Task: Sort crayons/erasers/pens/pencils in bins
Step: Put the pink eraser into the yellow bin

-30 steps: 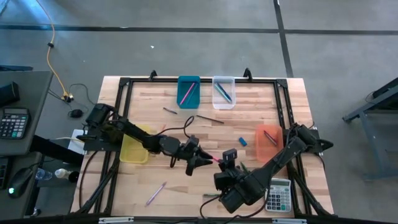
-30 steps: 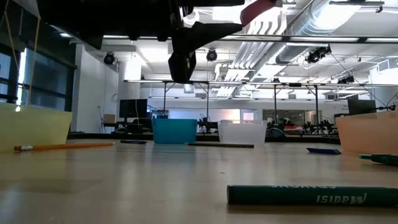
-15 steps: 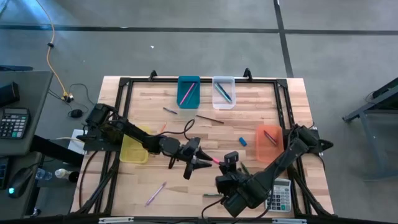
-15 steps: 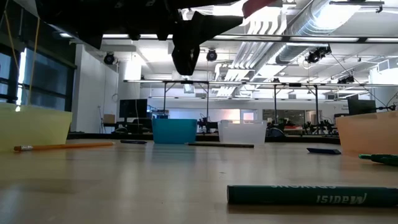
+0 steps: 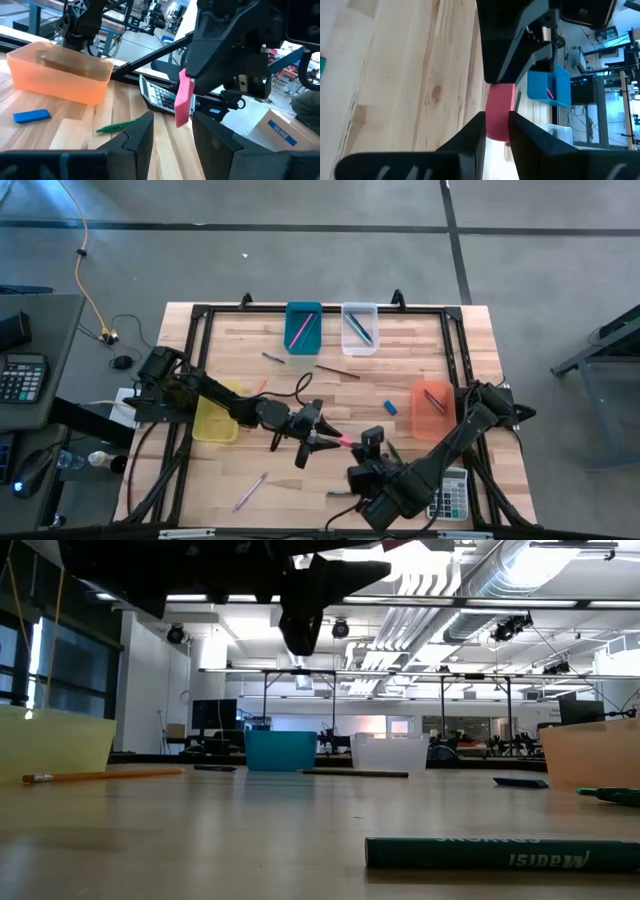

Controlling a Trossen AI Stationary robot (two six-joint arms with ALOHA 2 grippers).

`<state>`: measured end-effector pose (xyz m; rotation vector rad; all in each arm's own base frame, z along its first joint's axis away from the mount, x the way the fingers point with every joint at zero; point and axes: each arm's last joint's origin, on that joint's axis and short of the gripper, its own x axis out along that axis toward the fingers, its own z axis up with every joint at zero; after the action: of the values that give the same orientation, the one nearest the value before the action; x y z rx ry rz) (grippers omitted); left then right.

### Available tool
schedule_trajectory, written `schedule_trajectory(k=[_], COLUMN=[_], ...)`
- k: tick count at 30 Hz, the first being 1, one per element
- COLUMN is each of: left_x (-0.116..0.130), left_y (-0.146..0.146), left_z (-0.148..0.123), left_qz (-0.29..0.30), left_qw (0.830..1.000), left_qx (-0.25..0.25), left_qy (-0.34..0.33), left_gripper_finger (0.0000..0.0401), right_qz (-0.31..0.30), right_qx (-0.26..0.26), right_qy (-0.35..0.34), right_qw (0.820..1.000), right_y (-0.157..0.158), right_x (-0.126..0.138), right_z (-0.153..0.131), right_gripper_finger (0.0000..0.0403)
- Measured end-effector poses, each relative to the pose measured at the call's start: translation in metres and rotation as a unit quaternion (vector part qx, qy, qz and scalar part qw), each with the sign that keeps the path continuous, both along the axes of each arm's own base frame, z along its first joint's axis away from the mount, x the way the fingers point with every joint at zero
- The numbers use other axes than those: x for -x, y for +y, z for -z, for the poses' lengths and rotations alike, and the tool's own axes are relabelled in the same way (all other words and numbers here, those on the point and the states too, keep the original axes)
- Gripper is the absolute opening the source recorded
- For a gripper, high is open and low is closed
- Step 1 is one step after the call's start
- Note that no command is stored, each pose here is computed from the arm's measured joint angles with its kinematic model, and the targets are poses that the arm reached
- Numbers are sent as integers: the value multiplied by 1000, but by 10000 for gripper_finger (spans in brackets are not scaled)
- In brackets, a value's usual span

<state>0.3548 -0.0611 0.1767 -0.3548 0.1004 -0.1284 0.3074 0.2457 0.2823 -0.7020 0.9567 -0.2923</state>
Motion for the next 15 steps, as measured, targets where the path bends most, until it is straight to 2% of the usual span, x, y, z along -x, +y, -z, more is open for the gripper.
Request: schedule_trajectory(k=[7, 15], left_x=[0, 1], left_y=[-3, -5], left_z=[-4, -5], left_qz=[33, 50], left_qw=[999, 998], left_qx=[-5, -20], left_qy=[-22, -29], left_gripper_finger=[106, 26], right_qz=[-19, -20], right_qx=[2, 7], right_qy=[-2, -12], right_qw=[1000, 1000], right_y=[2, 2], right_x=[-4, -5], right_z=[-1, -1], right_gripper_finger=[67, 67])
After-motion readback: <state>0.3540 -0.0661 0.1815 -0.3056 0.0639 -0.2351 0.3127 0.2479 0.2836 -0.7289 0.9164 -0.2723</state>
